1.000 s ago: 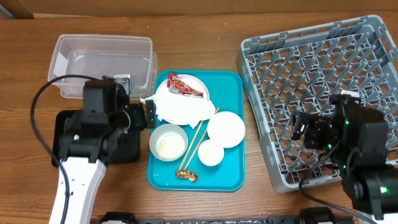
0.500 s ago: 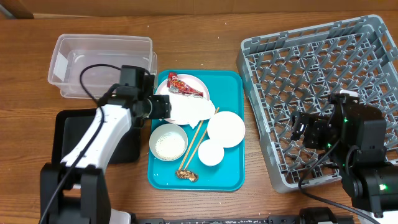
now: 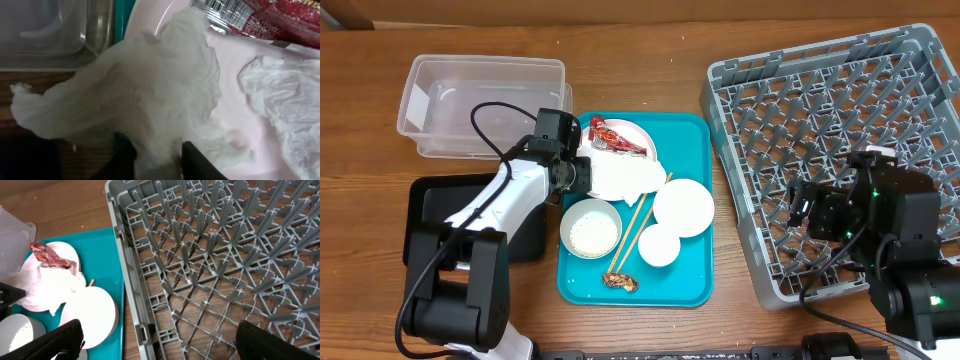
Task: Sort waste into correct bins and load items into the dishwasher
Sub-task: 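Reach the left gripper to the plate and grasp the white tissue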
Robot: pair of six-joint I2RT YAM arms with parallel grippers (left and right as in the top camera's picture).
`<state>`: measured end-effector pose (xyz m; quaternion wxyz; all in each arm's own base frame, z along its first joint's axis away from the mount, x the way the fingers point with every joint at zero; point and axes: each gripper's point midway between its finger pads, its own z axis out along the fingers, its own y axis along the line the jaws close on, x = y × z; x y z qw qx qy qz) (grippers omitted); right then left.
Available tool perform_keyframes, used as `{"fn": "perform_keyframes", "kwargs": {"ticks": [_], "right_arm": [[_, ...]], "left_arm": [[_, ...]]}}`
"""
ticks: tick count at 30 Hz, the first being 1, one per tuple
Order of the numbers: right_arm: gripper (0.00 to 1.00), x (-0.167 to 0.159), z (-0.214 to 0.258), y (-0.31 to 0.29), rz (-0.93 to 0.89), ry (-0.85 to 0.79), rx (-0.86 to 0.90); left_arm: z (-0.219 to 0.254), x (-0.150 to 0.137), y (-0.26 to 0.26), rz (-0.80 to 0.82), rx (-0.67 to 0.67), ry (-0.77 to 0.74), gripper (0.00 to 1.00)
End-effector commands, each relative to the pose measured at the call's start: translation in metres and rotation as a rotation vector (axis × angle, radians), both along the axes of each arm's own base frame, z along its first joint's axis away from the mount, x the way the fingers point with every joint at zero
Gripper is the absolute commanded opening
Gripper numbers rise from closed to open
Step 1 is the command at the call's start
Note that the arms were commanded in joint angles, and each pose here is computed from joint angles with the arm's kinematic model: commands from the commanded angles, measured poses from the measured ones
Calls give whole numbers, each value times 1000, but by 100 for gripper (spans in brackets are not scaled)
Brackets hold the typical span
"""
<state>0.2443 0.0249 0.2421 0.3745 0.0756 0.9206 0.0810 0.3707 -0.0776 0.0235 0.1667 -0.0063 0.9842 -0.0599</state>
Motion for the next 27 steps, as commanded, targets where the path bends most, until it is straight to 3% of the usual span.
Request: {"fn": "perform_keyframes", "kwargs": {"ticks": [1, 2, 5, 12, 15, 20, 27], "right_arm": [[100, 2, 12, 0, -2, -34, 3], [100, 2, 12, 0, -2, -34, 3], [100, 2, 12, 0, -2, -33, 3], [100, 0, 10, 0, -2, -25, 3], [100, -1, 10, 0, -2, -20, 2], [100, -1, 9, -1, -2, -18, 2], [100, -1, 9, -1, -2, -16, 2]], "left_arm": [[3, 6, 0, 8, 8, -12, 15], [3, 6, 0, 8, 8, -11, 8], [8, 5, 0, 8, 10, -5, 4], [33, 16, 3, 17, 32, -12, 4], [43, 24, 2, 19, 33, -35, 9], [57, 30, 1, 19, 31, -42, 4], [140, 67, 14, 70, 92, -223, 4]]}}
